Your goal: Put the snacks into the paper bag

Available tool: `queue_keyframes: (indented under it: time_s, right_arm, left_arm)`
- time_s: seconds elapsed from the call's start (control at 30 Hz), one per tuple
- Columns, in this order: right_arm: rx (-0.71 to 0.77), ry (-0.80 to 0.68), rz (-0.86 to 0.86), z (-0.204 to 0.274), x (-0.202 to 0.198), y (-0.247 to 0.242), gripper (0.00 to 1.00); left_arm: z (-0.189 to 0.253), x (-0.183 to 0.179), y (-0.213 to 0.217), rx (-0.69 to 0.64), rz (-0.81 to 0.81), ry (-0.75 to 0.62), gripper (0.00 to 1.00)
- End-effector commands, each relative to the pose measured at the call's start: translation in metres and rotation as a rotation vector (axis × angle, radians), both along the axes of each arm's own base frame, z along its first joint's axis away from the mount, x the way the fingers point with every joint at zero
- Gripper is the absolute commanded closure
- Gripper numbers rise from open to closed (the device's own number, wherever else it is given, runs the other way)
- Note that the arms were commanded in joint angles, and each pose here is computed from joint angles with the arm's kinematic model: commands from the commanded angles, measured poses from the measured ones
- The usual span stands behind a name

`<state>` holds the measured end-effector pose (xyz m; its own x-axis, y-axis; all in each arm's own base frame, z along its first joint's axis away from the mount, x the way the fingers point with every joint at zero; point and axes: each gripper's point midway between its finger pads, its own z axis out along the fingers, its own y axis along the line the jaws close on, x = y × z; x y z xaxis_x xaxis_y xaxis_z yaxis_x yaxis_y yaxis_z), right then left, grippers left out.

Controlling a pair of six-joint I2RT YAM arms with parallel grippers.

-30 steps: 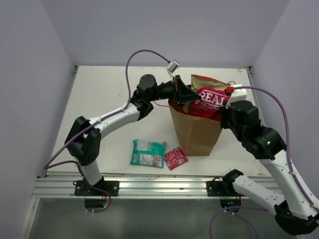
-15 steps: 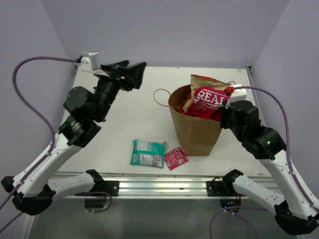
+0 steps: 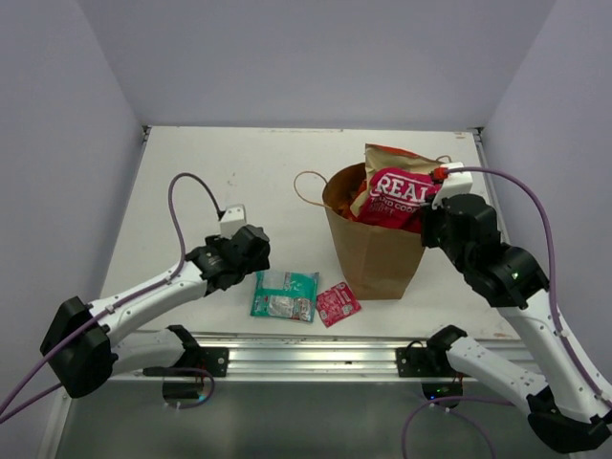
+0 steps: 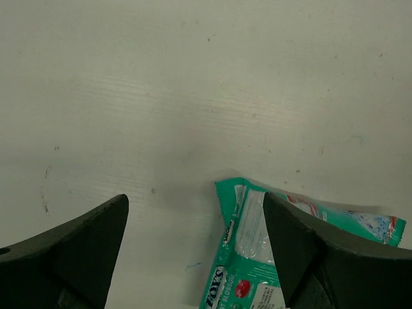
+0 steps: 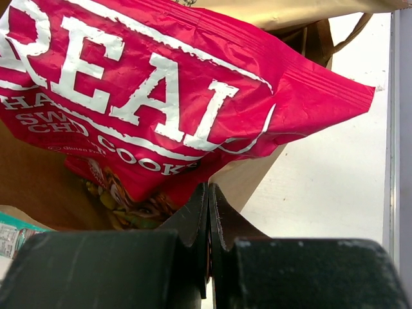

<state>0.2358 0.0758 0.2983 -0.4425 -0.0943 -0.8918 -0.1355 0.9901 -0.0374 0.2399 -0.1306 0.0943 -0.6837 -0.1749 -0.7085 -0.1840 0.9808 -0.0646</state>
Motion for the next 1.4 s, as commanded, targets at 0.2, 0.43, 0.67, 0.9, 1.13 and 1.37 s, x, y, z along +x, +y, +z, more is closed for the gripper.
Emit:
queue_keyframes:
  time_s: [0.2, 0.43, 0.67, 0.9, 1.13, 1.37]
  right_arm:
    - [0.041, -0.043, 0.027, 0.009, -0.002, 0.005, 1.0]
    - [0.043, -0.043, 0.029, 0.008, -0.003, 0.005, 1.0]
    - [0.041, -0.033, 0.034, 0.007, -0.001, 0.008, 1.0]
    - [0.043, -0.035, 0.037, 0.009, -0.001, 0.008, 1.0]
    - [0.039, -0.032, 0.034, 0.008, -0.003, 0.006, 1.0]
    - [0.044, -0.037, 0.033, 0.009, -0.003, 0.006, 1.0]
  left_arm:
    - [-0.056, -0.028, -0.025, -0.159, -0.053, 0.143, 0.14]
    - [-0.076, -0.05, -0.035, -0.21, -0.112, 0.214, 0.2]
    - [-0.068, -0.049, -0.066, -0.33, -0.213, 0.182, 0.27]
    - [-0.075, -0.049, -0.08, -0.346, -0.266, 0.196, 0.82]
    - [-0.017, -0.014, -0.104, -0.344, -0.368, 0.013, 1.0]
    - [0.191, 0.041, -0.142, -0.343, -0.571, -0.475, 1.0]
